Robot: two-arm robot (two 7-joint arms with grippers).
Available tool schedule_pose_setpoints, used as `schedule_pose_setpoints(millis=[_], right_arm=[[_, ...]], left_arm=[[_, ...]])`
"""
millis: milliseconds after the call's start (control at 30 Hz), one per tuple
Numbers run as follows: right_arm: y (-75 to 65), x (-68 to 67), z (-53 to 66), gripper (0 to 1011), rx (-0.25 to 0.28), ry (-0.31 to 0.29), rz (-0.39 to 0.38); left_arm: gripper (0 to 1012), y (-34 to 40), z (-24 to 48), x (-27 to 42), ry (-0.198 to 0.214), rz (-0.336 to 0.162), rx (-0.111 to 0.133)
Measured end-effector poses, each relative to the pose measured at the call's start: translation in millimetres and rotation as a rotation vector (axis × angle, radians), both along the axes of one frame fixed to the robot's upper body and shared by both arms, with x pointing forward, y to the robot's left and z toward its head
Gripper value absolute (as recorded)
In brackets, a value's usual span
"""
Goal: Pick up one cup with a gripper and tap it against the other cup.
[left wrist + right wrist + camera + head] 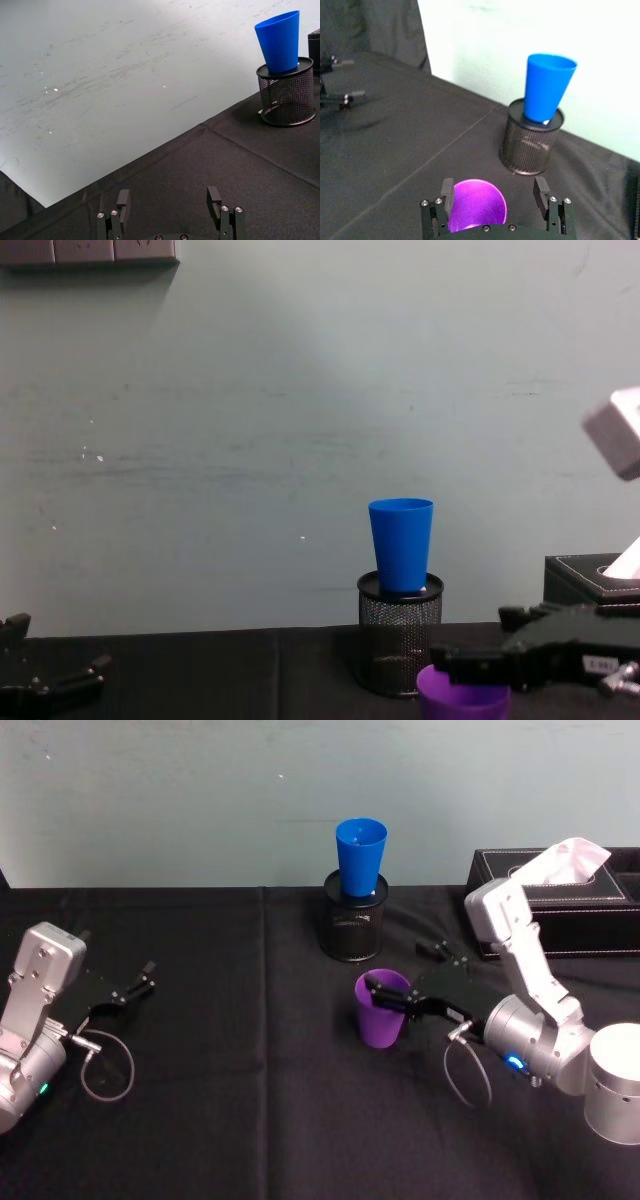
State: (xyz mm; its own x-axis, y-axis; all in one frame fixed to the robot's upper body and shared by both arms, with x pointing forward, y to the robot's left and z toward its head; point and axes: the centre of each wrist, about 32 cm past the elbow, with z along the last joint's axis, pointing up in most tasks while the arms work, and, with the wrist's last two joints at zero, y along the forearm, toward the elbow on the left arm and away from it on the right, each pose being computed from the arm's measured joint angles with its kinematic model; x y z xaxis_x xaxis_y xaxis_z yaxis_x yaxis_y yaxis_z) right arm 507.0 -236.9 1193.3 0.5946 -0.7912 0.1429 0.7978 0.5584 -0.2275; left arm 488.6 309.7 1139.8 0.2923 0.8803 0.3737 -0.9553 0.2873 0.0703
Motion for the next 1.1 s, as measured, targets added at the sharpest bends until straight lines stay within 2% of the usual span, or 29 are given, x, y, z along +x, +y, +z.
schedule_pose_setpoints(millis=[100, 267, 500, 700, 867, 1100], right_arm=[[-1.6, -2.5, 3.1, 1003, 0.01, -0.018, -0.015], [-6.6, -12.6, 7.6, 1003, 0.01, -0.059, -0.083], [-10.5, -27.7, 5.4, 1003, -0.008, -0.096, -0.217], [-13.6, -33.8, 0.8, 1003, -0.038, -0.074, -0.304], [-17.0, -34.7, -1.6, 1003, -0.051, -0.053, -0.331], [-17.0, -34.8, -4.7, 1002, -0.075, -0.053, -0.371]], left_arm=[[1000, 0.0, 0.0, 0.0, 0.0, 0.0, 0.0], [1000, 0.0, 0.0, 0.0, 0.0, 0.0, 0.0], [1000, 0.0, 0.0, 0.0, 0.0, 0.0, 0.0], [1000, 0.0, 0.0, 0.0, 0.0, 0.0, 0.0], [1000, 0.0, 0.0, 0.0, 0.0, 0.0, 0.0], [1000, 0.0, 0.0, 0.0, 0.0, 0.0, 0.0]])
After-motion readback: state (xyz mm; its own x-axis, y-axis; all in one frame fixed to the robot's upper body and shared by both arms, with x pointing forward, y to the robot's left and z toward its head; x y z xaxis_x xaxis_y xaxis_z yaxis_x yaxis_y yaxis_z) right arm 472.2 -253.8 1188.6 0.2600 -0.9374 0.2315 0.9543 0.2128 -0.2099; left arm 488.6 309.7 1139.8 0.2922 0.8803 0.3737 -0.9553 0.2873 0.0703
